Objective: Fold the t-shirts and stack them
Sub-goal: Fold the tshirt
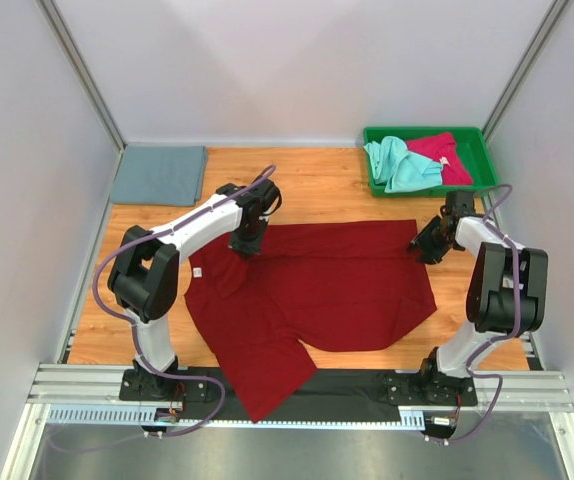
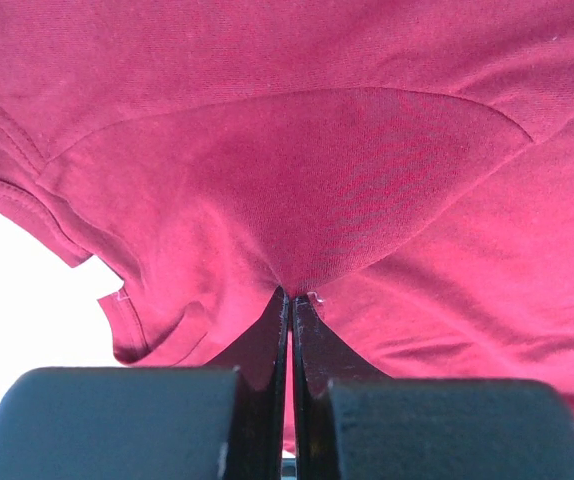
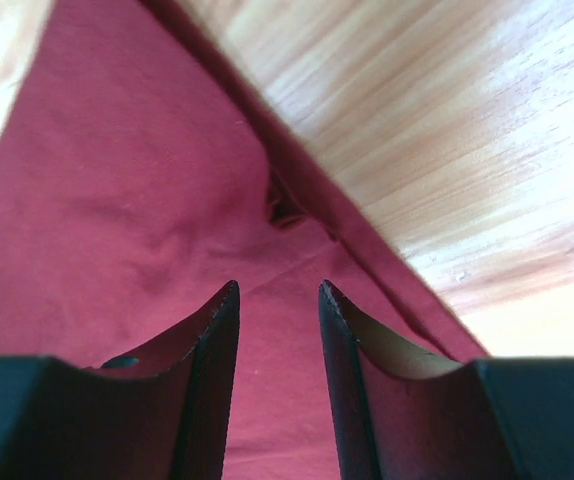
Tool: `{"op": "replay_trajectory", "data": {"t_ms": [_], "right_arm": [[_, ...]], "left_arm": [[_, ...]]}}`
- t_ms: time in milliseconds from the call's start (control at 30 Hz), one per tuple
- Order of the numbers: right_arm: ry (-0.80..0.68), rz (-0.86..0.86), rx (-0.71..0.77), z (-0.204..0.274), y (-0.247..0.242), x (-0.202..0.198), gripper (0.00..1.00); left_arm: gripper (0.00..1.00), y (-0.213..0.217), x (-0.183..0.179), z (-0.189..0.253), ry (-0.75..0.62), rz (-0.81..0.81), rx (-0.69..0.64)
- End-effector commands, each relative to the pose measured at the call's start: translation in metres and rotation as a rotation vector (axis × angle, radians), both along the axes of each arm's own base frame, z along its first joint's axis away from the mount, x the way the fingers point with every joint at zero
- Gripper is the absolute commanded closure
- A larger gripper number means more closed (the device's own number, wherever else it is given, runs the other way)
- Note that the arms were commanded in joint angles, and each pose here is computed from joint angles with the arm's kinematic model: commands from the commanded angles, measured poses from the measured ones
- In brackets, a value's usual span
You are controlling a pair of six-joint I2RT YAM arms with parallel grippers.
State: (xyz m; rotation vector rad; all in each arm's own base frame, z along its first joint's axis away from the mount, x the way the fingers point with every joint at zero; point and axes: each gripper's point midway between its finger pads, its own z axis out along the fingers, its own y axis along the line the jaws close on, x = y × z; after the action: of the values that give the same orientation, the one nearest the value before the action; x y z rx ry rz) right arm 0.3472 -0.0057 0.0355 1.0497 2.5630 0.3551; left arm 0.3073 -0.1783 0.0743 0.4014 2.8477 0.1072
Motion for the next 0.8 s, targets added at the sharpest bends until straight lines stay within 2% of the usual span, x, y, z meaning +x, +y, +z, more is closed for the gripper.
{"op": "replay_trajectory", "data": {"t_ms": [0,333,767], "right_arm": [[-0.017,-0.047,0.012,-0.008,0.001,0.009,0.61],[-0.02,-0.064,-0.035,-0.014,-0.01,0.022,0.72],[-0.031,-0.07,-0.008,0.011,-0.004,0.018,0.67]], "left_arm": [[1.0,-0.005,0.003,0.021,-0.036,-0.028,-0.04],[1.0,-0.005,0.001,0.023,-0.028,-0.035,-0.045],[1.0,-0.002,-0.009,0.021,-0.017,-0.032,-0.053]]}}
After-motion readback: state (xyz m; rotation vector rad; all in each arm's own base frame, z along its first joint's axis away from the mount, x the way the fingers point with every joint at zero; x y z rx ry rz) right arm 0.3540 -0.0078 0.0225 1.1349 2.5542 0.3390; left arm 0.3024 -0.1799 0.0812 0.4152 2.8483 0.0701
